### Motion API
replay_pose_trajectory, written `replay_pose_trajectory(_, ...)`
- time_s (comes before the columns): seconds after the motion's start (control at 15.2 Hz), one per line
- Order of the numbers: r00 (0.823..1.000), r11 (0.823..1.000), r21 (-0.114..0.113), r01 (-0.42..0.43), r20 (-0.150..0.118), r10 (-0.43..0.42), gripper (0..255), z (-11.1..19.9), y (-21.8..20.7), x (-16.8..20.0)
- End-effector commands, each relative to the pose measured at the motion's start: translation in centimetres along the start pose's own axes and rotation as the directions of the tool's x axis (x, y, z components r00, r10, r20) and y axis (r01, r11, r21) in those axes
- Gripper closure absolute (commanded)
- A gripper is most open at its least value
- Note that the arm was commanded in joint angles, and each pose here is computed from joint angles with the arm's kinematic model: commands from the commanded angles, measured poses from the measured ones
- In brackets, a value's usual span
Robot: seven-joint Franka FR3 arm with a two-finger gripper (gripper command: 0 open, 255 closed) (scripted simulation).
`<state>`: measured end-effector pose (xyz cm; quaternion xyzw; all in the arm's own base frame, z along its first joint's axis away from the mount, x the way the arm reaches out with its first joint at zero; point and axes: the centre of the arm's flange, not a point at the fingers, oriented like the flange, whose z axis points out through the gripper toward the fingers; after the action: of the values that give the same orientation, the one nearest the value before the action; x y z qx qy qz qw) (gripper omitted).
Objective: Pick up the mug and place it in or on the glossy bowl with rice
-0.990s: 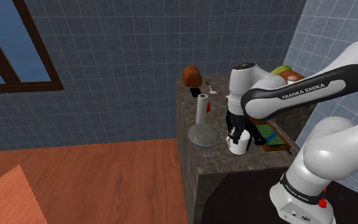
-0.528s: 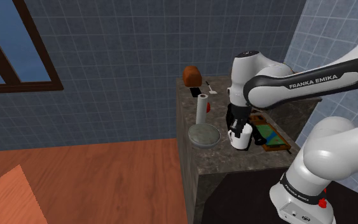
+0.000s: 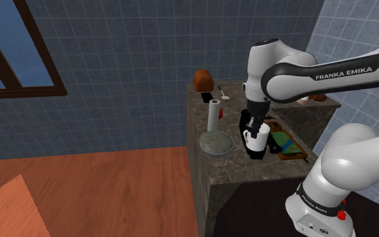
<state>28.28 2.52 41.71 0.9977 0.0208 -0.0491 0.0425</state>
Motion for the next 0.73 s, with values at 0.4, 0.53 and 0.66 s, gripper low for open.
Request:
replay_pose_trajectory(0.4,1.0,1.0,0.0,0.0,0.0,0.0,255,-3.7,-0.1,3.4)
replay_pose_trajectory(0.53,1.0,1.0,0.0,0.0,0.0,0.0,255,-4.6,-0.4,5.9)
replay_pose_trajectory(0.66,1.0,1.0,0.0,0.0,0.0,0.0,255,-5.6,-0.6,8.4)
